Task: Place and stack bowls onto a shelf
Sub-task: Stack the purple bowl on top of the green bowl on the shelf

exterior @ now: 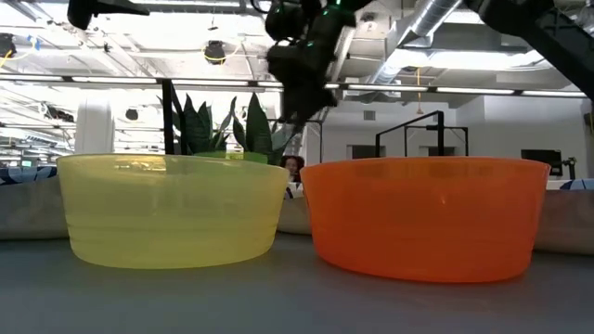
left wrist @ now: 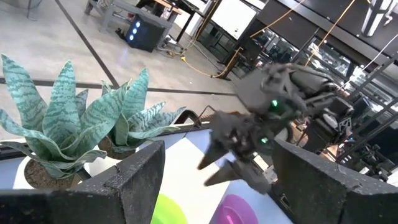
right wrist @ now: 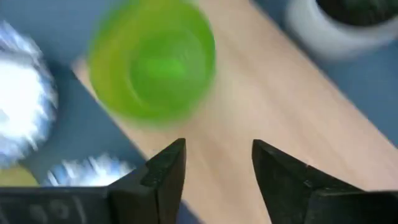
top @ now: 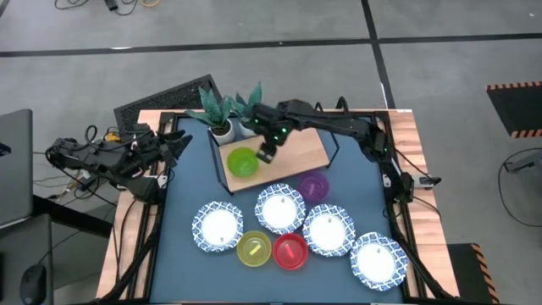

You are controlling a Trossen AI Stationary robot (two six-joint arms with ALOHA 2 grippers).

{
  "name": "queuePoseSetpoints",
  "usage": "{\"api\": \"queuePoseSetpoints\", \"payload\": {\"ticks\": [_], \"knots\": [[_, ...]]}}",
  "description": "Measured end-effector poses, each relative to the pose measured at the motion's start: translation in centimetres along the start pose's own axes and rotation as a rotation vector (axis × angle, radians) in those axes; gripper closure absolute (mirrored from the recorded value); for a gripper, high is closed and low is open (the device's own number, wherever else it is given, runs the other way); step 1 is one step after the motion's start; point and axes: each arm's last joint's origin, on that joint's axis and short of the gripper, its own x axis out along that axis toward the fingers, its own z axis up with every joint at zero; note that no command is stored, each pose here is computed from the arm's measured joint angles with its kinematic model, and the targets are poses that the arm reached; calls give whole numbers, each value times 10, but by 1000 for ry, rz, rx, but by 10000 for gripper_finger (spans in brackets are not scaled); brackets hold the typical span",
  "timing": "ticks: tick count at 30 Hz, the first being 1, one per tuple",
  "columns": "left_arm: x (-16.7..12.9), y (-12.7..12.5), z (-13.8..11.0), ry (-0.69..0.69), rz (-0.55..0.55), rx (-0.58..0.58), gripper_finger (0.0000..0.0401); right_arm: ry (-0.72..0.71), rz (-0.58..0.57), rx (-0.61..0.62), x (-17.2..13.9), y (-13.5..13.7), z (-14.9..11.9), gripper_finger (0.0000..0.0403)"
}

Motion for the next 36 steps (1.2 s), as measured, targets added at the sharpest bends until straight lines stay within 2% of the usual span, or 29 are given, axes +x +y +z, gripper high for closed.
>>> {"api": "queuePoseSetpoints", "payload": {"ticks": [3,5,7,9,12,15,17,20,23,25,30,36], "knots": [[0,0,0,10,-12,0,122,163,-69,-50,-15,9,-24,186],[0,-1,-1,20,-23,0,122,203,-112,-69,-41,15,-39,190],[0,-1,-1,30,-32,3,122,142,-155,-68,-74,23,-51,196],[0,0,-2,34,-32,9,122,54,-151,-32,-113,26,-69,204],[0,0,-2,37,-26,0,122,-47,-142,46,-156,28,-97,215],[0,0,-2,38,-25,-3,122,-119,-183,151,-182,23,-132,222],[0,0,-2,38,-25,-13,122,-152,-233,266,-191,16,-165,223],[0,0,-2,38,-24,-31,122,-176,-250,486,-177,10,-217,224],[0,0,-2,38,-23,-32,122,-205,-174,679,-135,11,-254,224],[0,1,-2,32,-16,-31,122,-202,-112,760,-101,13,-270,224],[0,1,-2,10,8,-32,122,-217,-62,904,-44,8,-284,225],[0,2,-1,2,17,-31,122,-184,-104,885,-11,0,-273,225]]}}
